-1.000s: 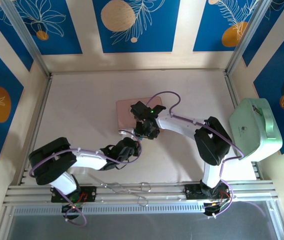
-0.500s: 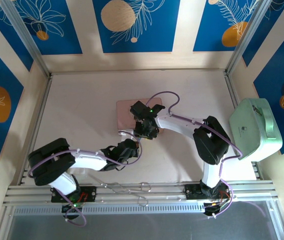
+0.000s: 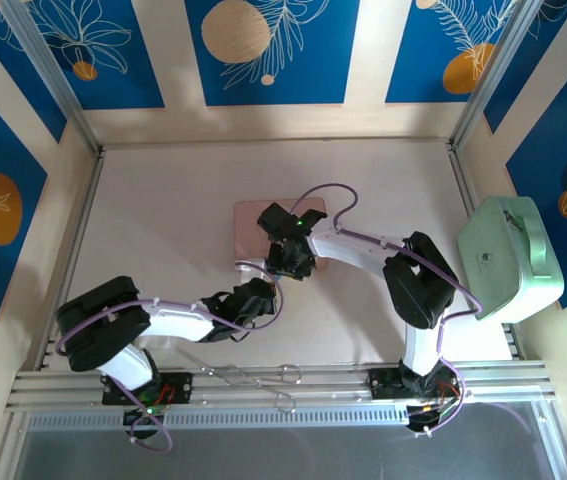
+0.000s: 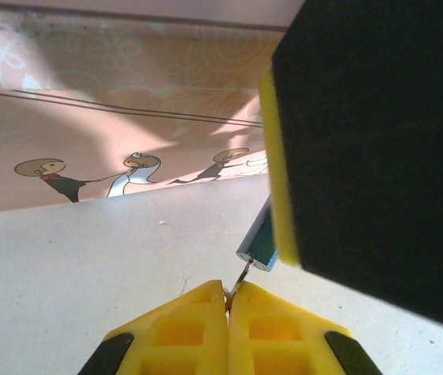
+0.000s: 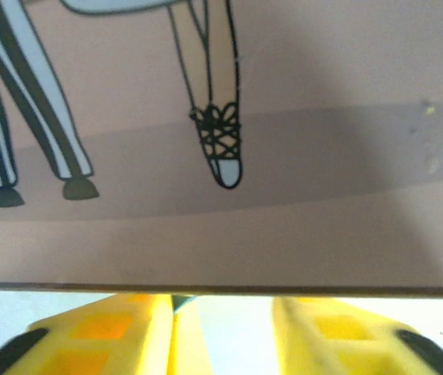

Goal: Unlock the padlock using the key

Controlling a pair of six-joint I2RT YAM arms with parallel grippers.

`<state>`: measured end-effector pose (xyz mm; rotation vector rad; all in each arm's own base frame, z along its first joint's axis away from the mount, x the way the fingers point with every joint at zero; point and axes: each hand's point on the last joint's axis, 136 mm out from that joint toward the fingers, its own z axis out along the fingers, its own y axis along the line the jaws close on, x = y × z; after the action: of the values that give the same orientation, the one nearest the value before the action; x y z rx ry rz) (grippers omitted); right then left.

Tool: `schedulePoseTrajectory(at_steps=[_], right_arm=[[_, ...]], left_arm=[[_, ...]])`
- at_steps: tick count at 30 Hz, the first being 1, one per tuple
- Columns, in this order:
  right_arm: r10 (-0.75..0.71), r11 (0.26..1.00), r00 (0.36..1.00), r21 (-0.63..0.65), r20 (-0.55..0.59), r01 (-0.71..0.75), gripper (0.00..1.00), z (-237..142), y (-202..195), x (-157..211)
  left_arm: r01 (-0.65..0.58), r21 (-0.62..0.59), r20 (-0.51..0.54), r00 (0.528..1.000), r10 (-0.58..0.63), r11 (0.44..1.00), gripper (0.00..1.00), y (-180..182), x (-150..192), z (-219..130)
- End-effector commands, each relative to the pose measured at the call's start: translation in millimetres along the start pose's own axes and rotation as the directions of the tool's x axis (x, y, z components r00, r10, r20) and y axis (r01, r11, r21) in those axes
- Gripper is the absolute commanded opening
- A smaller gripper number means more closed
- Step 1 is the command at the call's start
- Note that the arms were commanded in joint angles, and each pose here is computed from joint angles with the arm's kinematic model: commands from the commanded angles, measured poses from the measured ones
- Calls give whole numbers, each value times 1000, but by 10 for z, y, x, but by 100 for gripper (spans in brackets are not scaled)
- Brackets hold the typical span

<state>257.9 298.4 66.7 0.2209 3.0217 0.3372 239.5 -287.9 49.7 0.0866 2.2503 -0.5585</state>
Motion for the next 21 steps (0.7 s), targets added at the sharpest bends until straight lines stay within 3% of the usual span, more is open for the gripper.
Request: schedulePoseTrajectory(at_steps=[1, 7, 11, 15, 21], right_arm=[[21, 1000, 1000, -1, 4, -21, 45, 182, 51, 91], [21, 999, 998, -45, 64, -18, 54, 56, 75, 42], [-7, 998, 996, -67, 89, 13, 59, -40, 111, 51], [-14, 998, 994, -67, 104, 22, 64, -121, 111, 76], [33, 996, 997, -83, 76, -26, 62, -113, 55, 96]], left_arm=[[-47, 168, 91, 995, 32, 985, 0, -545, -268, -155], [-46, 180, 115, 993, 25, 983, 0, -573, -264, -199], [10, 282, 137, 989, -50, 959, 0, -675, -277, -273], [15, 292, 144, 988, -59, 956, 0, -696, -290, -293], [-44, 242, 179, 984, 0, 969, 0, -678, -319, -306]])
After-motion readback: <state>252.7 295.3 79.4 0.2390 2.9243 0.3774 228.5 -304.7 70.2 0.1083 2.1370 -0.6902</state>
